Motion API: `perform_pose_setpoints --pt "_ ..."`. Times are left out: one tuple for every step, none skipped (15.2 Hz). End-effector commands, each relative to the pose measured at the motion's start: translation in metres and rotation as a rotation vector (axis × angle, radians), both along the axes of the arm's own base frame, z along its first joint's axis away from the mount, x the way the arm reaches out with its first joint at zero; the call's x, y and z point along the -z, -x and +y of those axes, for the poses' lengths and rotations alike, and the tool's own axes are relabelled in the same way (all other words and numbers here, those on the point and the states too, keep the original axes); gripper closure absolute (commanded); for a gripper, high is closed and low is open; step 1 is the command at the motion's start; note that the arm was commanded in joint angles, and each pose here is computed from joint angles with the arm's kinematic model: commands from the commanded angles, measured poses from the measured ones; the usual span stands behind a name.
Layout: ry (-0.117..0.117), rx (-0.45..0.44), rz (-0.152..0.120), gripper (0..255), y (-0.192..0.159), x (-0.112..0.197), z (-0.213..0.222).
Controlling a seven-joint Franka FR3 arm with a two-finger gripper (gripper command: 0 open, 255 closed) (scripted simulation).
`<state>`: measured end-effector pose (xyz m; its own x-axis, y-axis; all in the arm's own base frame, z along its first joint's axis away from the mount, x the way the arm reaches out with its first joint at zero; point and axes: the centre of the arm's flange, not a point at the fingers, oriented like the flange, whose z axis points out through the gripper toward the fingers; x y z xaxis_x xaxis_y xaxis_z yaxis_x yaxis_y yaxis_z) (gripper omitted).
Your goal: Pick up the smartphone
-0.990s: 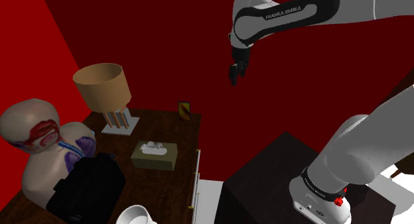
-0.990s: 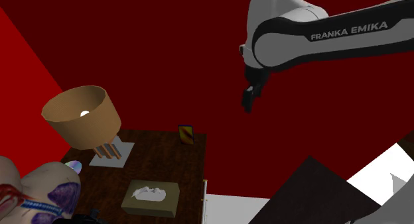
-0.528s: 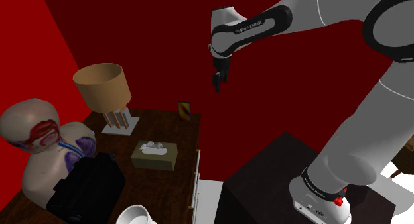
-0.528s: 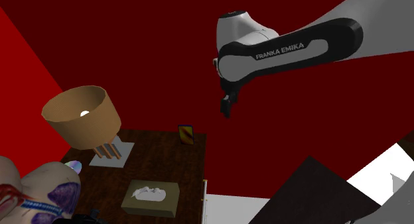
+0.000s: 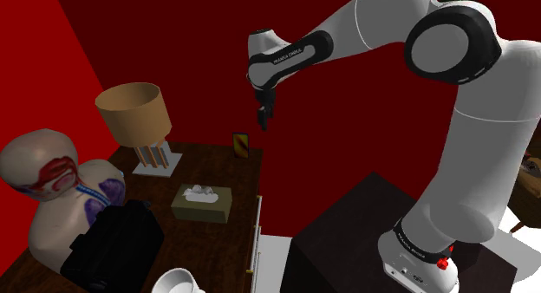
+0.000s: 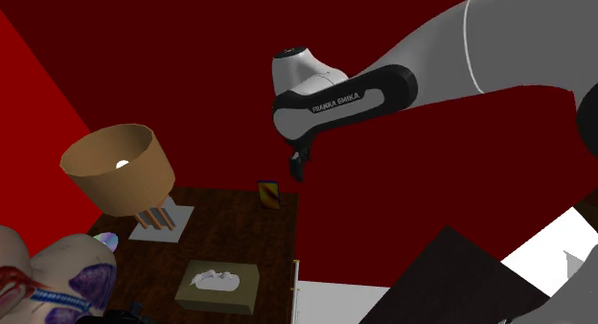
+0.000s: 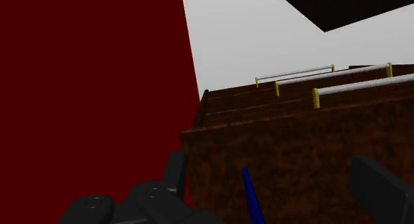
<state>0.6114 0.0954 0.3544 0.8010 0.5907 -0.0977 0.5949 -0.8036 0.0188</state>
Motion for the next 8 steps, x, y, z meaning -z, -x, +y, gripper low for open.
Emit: perform_pose_setpoints --pt "-0.002 -0.044 0.006 0 -0.017 0.016 0.016" --pt "-0.002 -0.065 0.010 0 -0.024 0.025 0.024" --pt "-0.003 -0.086 0.013 0 -0.032 0.033 0.032" --pt "-0.004 -0.107 0.016 0 -0.039 0.041 0.040" --pt "-0.004 -0.128 0.019 0 -0.046 0.049 0.048" --pt "-0.005 -0.149 0.023 0 -0.053 0.057 0.056" --pt "-0.005 -0.156 0.024 0 -0.055 0.060 0.059" --pt "-0.005 -0.156 0.024 0 -0.055 0.065 0.059"
